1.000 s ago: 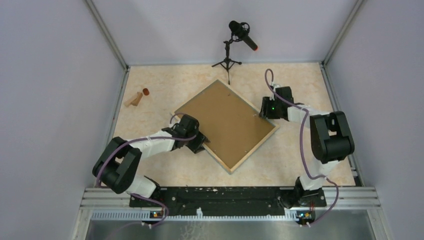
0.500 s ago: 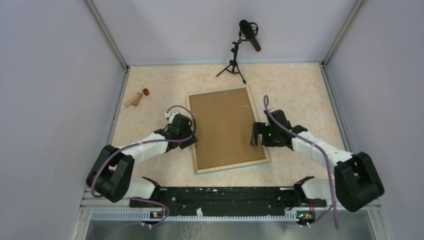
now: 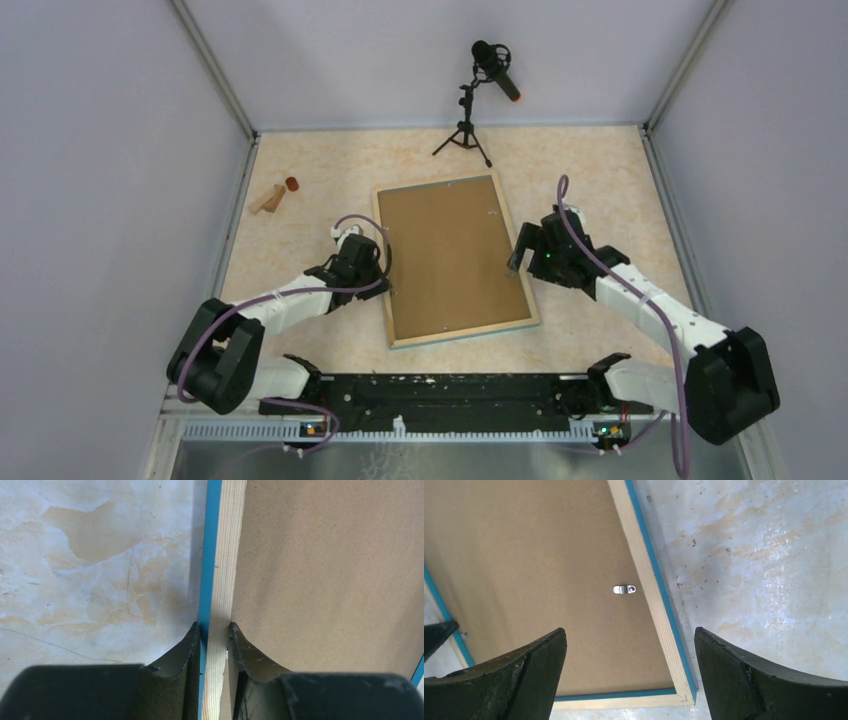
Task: Put the photo into the frame
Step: Adjust the photo frame at the center of the board, then install the photo frame at the center of the board.
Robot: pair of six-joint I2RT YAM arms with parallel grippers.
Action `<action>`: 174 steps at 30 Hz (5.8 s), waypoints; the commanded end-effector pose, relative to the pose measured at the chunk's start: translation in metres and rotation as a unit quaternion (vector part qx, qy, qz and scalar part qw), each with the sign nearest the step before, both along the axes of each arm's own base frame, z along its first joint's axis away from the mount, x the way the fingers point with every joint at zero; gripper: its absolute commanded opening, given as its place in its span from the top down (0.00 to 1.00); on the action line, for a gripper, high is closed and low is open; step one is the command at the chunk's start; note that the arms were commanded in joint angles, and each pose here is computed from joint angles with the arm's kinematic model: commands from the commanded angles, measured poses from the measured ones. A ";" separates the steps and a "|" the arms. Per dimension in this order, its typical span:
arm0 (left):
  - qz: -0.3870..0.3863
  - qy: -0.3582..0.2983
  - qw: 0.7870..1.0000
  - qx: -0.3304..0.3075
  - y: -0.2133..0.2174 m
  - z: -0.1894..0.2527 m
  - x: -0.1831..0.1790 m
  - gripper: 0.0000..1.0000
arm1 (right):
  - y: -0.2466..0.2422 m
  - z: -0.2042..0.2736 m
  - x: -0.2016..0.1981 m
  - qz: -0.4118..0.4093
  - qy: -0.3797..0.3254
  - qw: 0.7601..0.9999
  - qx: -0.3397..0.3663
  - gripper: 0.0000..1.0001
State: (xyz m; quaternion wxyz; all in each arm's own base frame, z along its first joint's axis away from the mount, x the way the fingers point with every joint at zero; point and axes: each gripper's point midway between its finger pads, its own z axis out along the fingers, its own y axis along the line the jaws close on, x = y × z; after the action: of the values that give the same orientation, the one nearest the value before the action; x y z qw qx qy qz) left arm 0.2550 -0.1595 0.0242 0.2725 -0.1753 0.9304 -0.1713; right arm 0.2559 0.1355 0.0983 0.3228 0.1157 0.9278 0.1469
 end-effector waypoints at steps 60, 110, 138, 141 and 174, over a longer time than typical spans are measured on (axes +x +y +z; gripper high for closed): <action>-0.001 0.069 0.997 0.022 0.025 -0.040 -0.039 1.00 | 0.021 -0.086 -0.022 -0.041 0.199 0.973 -0.113 0.44; 0.000 0.070 0.997 0.017 0.027 -0.041 -0.040 1.00 | 0.047 -0.043 0.180 0.055 0.026 0.987 -0.149 0.40; 0.001 0.069 0.998 0.011 0.027 -0.041 -0.040 1.00 | 0.027 -0.089 0.201 -0.037 0.040 0.982 -0.181 0.58; 0.001 0.070 0.998 0.011 0.027 -0.042 -0.041 1.00 | 0.026 -0.094 0.197 -0.051 0.054 0.981 -0.178 0.64; -0.067 0.031 0.996 -0.040 0.004 -0.028 -0.037 0.95 | 0.048 0.020 0.070 0.057 -0.006 0.980 -0.192 0.24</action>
State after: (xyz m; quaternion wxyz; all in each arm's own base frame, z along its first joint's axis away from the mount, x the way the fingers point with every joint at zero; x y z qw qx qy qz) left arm 0.2543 -0.1608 0.0262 0.2865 -0.1489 0.9175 -0.2322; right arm 0.3842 0.1547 0.0907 0.3119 0.0102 0.9489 -0.0459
